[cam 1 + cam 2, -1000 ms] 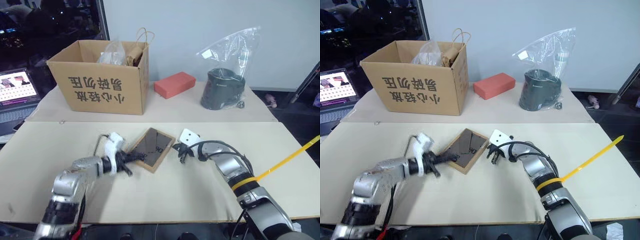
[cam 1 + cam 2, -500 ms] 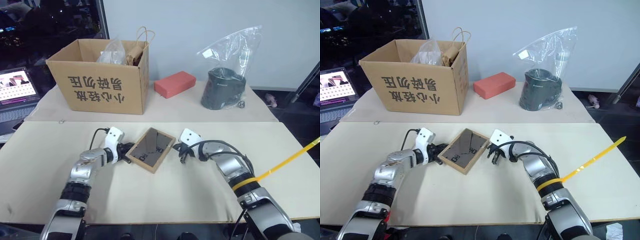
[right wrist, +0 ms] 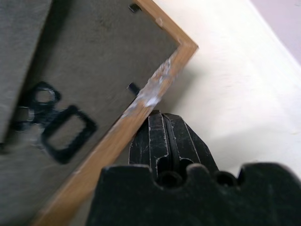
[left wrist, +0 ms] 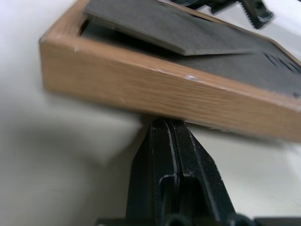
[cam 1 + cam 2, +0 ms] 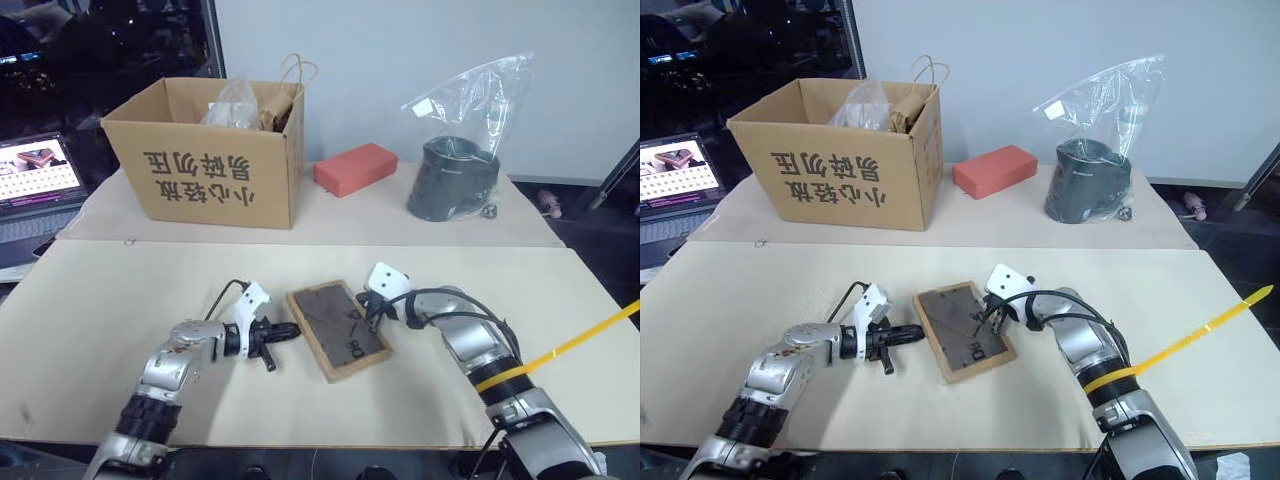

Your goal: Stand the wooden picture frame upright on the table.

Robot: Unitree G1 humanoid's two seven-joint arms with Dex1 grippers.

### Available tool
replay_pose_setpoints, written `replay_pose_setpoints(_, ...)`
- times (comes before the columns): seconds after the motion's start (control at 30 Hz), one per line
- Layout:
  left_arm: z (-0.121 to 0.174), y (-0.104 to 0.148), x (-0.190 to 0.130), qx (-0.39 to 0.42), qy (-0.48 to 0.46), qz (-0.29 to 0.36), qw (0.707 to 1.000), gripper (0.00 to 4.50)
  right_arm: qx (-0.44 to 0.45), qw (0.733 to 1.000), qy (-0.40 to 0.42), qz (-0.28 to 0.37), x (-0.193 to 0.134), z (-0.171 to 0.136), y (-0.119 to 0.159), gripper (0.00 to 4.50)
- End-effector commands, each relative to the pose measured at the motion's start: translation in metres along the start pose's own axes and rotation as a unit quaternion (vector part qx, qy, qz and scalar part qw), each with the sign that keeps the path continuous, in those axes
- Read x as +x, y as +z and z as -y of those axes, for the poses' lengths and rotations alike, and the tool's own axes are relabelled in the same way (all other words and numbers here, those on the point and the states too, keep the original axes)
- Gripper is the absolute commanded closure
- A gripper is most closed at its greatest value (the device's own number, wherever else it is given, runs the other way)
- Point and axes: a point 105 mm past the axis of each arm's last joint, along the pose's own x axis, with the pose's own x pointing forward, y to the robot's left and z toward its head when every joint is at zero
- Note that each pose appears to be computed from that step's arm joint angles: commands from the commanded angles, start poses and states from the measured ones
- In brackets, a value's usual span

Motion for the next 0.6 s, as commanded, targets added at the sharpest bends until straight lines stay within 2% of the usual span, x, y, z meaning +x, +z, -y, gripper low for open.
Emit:
replay_pose_setpoints(0.03, 0.003, -0.008, -0.008, -0.013, 0.015, -0.008, 1.0, 4.5, 0.02, 0.996, 0.082, -0.031, -0.007, -0.046, -0.014, 4.49)
replay_pose_setpoints(0.3, -0.025, -0.016, -0.03, -0.007, 0.077, -0.036, 0.996, 4.5, 0.047, 0.989, 0.072, -0.117, -0.043, -0.057, -0.046, 4.49)
replay_pose_setpoints(0.47, -0.045, 0.002, -0.018, 0.021, 0.085, -0.03, 0.996, 4.5, 0.052, 0.985, 0.093, -0.135, -0.056, -0.07, -0.044, 4.49)
replay_pose_setpoints(0.6, -0.05, 0.012, -0.007, 0.031, 0.078, -0.022, 0.996, 4.5, 0.056, 0.984, 0.101, -0.134, -0.057, -0.076, -0.038, 4.49)
